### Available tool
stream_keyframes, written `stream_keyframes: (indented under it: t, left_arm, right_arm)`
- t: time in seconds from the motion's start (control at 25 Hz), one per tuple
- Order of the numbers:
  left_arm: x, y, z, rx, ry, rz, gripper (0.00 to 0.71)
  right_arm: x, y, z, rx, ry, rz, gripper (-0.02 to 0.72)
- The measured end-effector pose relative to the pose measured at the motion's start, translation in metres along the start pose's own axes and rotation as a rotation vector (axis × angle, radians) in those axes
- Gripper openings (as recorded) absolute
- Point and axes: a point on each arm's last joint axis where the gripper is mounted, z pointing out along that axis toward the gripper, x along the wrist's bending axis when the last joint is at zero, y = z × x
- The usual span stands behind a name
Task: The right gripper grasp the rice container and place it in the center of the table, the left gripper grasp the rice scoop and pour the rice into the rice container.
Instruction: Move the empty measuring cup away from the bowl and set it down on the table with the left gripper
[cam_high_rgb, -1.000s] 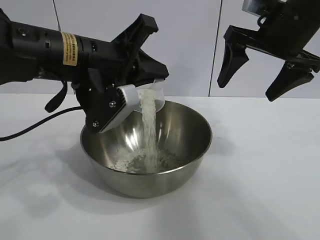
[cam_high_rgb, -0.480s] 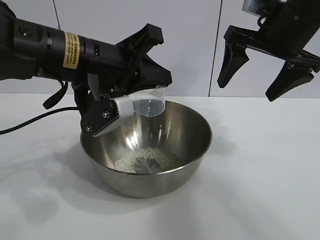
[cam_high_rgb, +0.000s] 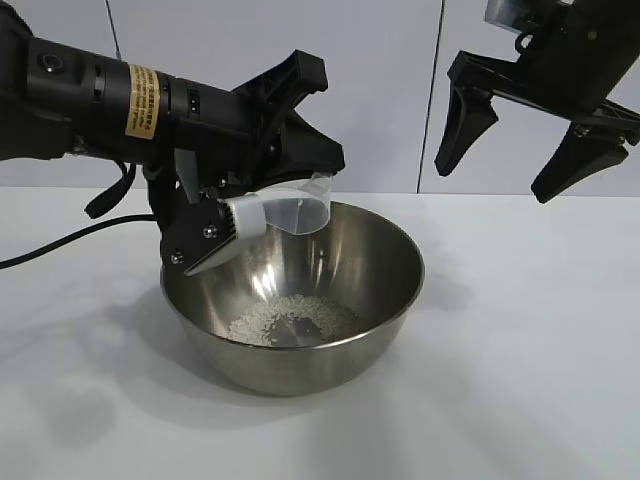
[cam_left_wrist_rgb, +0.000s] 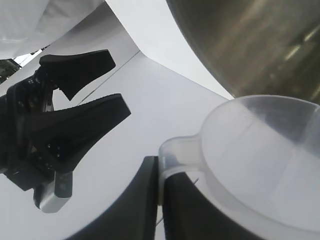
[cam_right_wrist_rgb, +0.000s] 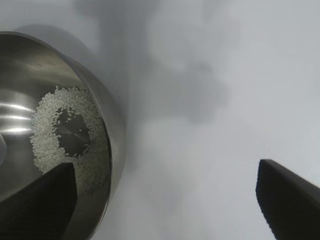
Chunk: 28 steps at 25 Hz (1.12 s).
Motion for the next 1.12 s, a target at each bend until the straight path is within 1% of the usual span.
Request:
stream_keyframes:
  t: [0.08, 0.16, 0.28, 0.4, 0.6, 0.68, 0.8, 0.92, 0.96, 1.04, 1.12]
  left_arm:
    - [0.001, -0.001, 0.000, 0.010, 0.017, -0.056, 0.009]
    - [0.006, -0.004, 0.000, 0.041, 0.073, -0.169, 0.009]
    - [0.014, -0.013, -0.002, 0.112, 0.183, -0.408, 0.009]
    - [0.018, -0.025, -0.006, 0.196, 0.292, -0.668, 0.009]
    - [0.017, -0.046, -0.016, 0.363, 0.461, -1.091, 0.009]
    - [0.017, -0.055, -0.025, 0.430, 0.543, -1.275, 0.009]
    - [0.019, -0.066, -0.047, 0.541, 0.685, -1.549, 0.009]
    - [0.015, -0.071, -0.073, 0.696, 0.829, -1.783, 0.009]
    - [0.013, -0.070, -0.082, 0.738, 0.863, -1.839, 0.009]
    - [0.006, -0.062, -0.096, 0.835, 0.905, -1.938, 0.009]
    - [-0.002, -0.048, -0.107, 0.900, 0.887, -1.995, 0.009]
  right_arm:
    - [0.000, 0.000, 0.000, 0.000, 0.000, 0.000, 0.671]
    - [0.000, 0.000, 0.000, 0.000, 0.000, 0.000, 0.671]
    - [0.000, 0.000, 0.000, 0.000, 0.000, 0.000, 0.670]
    - [0.000, 0.000, 0.000, 0.000, 0.000, 0.000, 0.666]
    - [0.000, 0.000, 0.000, -0.002, 0.000, 0.000, 0.661]
    - [0.000, 0.001, 0.000, -0.006, -0.001, 0.000, 0.661]
    - [0.000, 0.002, 0.000, -0.026, -0.003, 0.000, 0.661]
    - [0.000, 0.003, 0.000, -0.031, -0.004, 0.000, 0.661]
    - [0.000, 0.003, 0.000, -0.033, -0.004, 0.000, 0.661]
    - [0.000, 0.004, 0.000, -0.039, -0.005, 0.000, 0.661]
    - [0.000, 0.004, 0.000, -0.042, -0.004, 0.001, 0.661]
